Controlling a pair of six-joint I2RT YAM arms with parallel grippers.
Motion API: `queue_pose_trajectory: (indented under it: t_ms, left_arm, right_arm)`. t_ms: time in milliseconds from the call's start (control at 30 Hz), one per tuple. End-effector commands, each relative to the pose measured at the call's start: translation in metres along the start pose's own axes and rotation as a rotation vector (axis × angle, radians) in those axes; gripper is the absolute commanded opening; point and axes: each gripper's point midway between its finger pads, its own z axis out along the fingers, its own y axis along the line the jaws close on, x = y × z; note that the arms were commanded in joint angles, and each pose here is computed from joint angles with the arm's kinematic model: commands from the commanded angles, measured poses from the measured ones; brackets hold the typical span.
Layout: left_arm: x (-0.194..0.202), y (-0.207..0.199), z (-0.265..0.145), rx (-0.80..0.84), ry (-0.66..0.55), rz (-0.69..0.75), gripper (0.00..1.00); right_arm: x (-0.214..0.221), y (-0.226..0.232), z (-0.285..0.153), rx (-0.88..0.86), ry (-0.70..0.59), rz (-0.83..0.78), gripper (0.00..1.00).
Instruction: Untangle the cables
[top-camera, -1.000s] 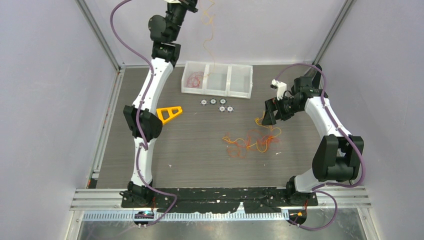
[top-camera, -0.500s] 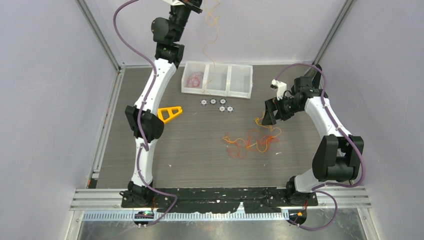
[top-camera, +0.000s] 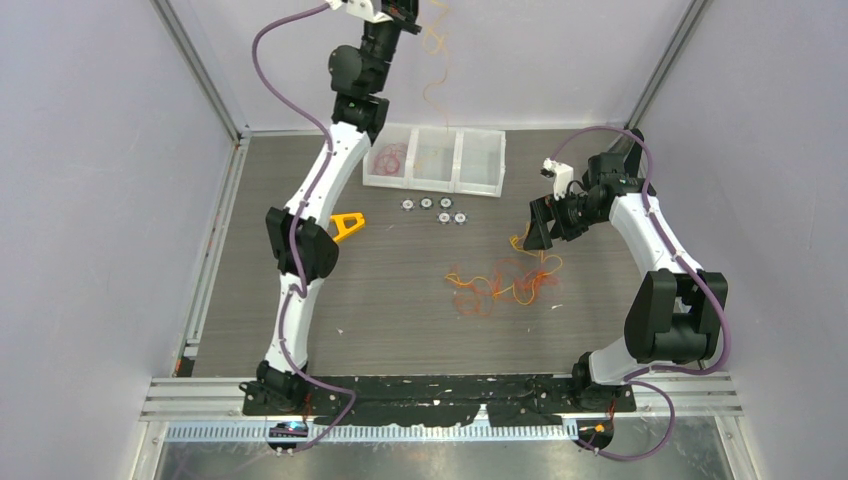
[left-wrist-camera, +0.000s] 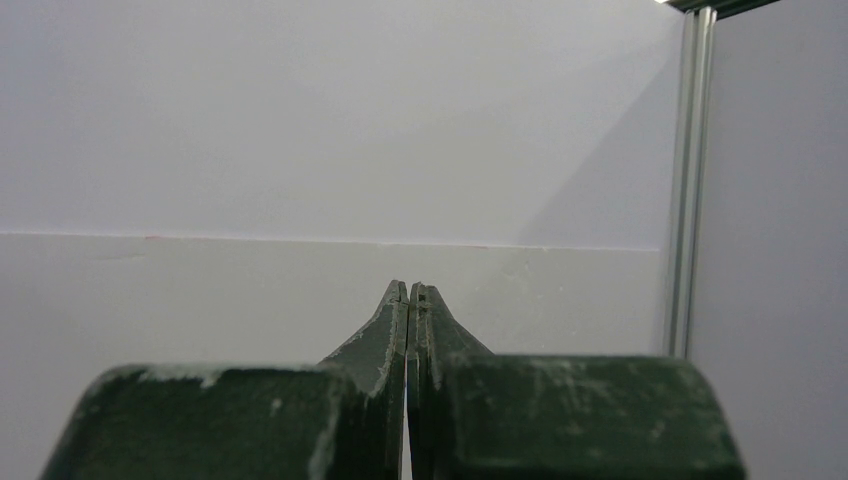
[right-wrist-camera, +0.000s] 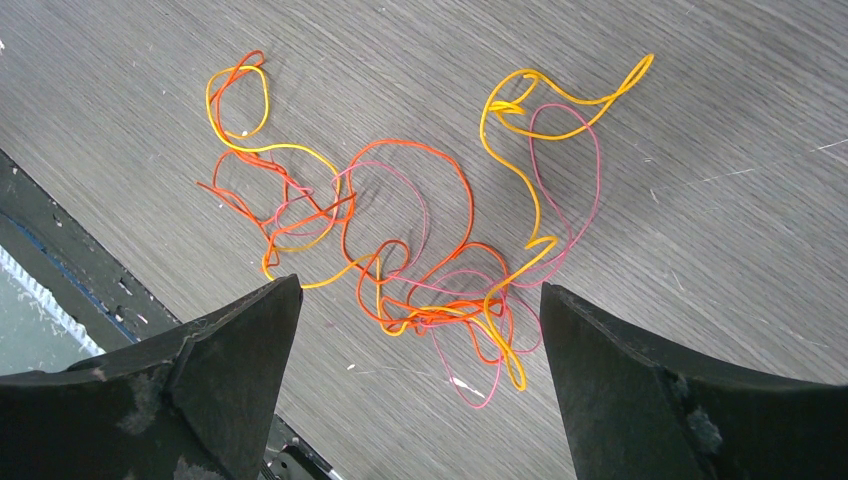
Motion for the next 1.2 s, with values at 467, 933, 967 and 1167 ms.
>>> queue_pose_trajectory:
  t_ms: [467, 933, 967, 1167]
  left_arm:
    - [0.124, -0.018, -0.148, 0.2, 0.51, -0.02, 0.0]
    - [0.266, 0.004, -0.228, 0.067, 1.046, -0.142, 0.0]
    - [0.275, 0.011, -0.228, 0.03, 1.055, -0.127, 0.0]
    - [0.308, 0.019, -0.234, -0.001, 1.056, 0.031, 0.0]
  right_arm:
    - [-0.004, -0.001, -0.007, 0.026, -0.026, -0.045, 0.95]
    - [-0.008, 0.002, -0.007, 0.006, -0.036, -0.042, 0.95]
    - [-0.008, 0.002, -0.006, 0.006, -0.035, -0.04, 0.95]
    - [-0.007, 0.001, -0.005, 0.006, -0.024, -0.03, 0.95]
